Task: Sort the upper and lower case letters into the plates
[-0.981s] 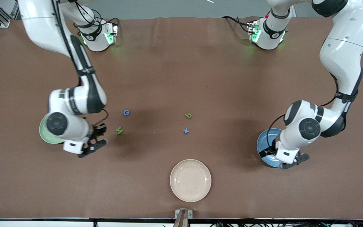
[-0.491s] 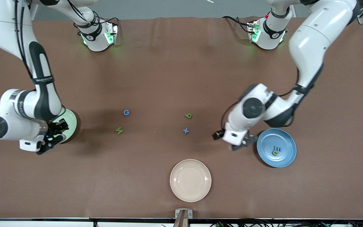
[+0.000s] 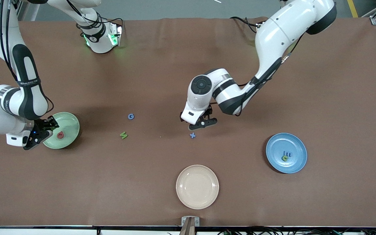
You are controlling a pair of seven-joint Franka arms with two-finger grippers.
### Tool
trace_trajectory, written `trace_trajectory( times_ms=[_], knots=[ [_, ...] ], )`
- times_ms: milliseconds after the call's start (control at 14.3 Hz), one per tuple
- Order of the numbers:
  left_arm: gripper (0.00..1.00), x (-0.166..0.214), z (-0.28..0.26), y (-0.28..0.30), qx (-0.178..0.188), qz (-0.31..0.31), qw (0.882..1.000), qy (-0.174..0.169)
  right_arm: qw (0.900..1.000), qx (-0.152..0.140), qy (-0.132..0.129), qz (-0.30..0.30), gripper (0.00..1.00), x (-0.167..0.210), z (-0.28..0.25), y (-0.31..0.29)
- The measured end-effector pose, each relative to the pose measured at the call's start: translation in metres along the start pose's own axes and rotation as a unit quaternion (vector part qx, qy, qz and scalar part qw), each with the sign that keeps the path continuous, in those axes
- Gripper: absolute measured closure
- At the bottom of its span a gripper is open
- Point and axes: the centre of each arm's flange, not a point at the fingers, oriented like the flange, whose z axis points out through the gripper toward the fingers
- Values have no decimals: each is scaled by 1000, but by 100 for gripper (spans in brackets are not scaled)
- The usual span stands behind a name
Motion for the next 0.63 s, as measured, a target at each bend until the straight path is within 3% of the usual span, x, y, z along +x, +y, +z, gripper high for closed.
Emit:
trace_trajectory(
  times_ms=[350,631],
  knots=[
    [16,5,23,-5,15,-105,994,2,1000,-17,12,-3,65,-16,28,-1],
    [23,4,29,-4,12,-139,990,-1,1000,-19,14,-5,65,-14,31,-4]
  ],
)
